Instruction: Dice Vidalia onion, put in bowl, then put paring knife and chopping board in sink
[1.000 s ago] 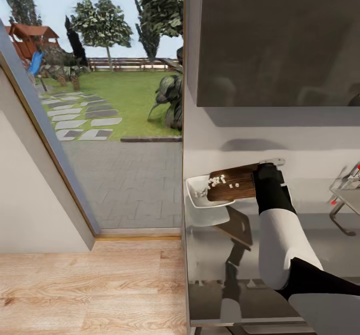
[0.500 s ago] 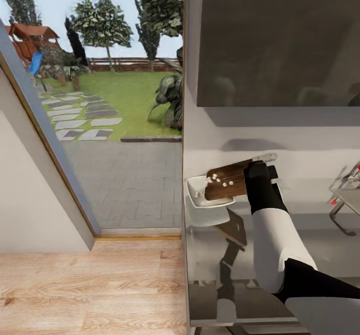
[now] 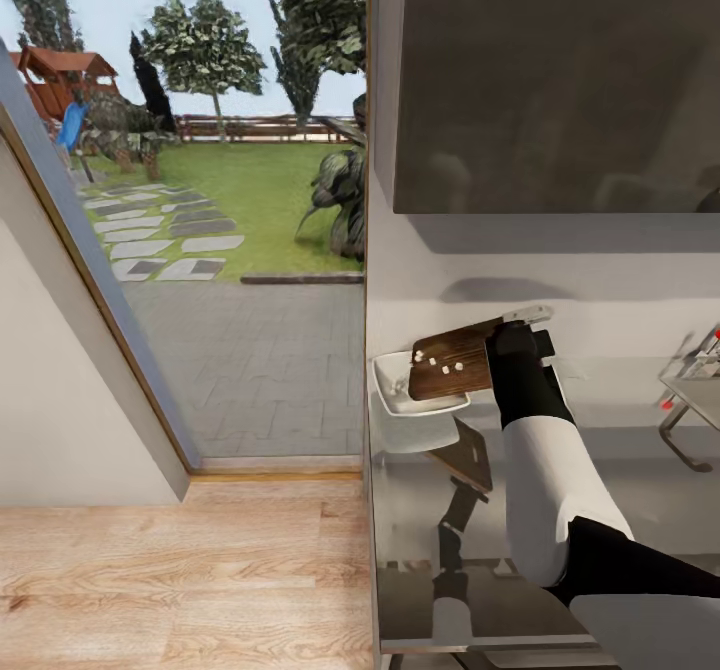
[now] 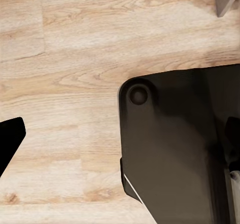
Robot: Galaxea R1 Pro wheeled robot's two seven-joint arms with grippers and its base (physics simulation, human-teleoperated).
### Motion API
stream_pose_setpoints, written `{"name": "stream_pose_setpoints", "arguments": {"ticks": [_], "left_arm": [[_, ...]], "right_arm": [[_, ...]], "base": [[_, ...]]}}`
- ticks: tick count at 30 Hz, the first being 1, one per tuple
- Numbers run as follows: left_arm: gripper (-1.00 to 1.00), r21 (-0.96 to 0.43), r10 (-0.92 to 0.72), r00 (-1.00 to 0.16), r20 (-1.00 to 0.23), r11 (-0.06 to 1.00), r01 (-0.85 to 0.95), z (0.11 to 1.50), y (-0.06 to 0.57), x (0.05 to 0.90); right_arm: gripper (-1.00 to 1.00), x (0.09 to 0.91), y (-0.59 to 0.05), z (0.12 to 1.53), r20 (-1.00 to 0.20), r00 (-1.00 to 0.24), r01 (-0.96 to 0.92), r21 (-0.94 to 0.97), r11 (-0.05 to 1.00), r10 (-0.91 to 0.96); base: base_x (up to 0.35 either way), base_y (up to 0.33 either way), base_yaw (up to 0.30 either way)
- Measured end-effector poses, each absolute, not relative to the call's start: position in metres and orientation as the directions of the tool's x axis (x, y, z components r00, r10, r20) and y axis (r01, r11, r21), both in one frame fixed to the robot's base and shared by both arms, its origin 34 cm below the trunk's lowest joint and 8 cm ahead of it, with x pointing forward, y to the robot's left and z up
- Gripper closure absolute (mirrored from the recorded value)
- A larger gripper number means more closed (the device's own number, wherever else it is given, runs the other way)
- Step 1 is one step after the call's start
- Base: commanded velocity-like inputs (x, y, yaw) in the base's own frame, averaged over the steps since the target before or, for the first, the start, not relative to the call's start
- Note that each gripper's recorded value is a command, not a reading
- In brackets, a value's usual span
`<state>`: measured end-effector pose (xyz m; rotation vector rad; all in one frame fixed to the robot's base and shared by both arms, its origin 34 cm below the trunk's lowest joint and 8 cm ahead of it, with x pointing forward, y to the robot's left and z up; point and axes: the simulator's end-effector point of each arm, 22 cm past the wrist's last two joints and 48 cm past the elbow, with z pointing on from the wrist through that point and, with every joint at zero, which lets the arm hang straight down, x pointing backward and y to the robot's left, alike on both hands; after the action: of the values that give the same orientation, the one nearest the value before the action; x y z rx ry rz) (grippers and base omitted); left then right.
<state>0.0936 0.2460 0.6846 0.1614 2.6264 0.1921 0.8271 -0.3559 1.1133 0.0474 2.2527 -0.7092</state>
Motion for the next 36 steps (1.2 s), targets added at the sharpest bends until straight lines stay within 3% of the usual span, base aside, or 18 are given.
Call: {"name": "stream_pose_setpoints", "arguments": {"ticks": [36], "left_arm": [[-1.0, 0.167, 0.151, -0.872, -0.466, 0.983, 0.081, 0.6843, 0.2463, 0.0907]], "right_arm": [[1.0, 0.8238, -0.3643, 1.12, -0.67, -0.717, 0.269, -0.516, 0.813, -0.189]], "base": [[0.0, 0.013, 0.0]]}}
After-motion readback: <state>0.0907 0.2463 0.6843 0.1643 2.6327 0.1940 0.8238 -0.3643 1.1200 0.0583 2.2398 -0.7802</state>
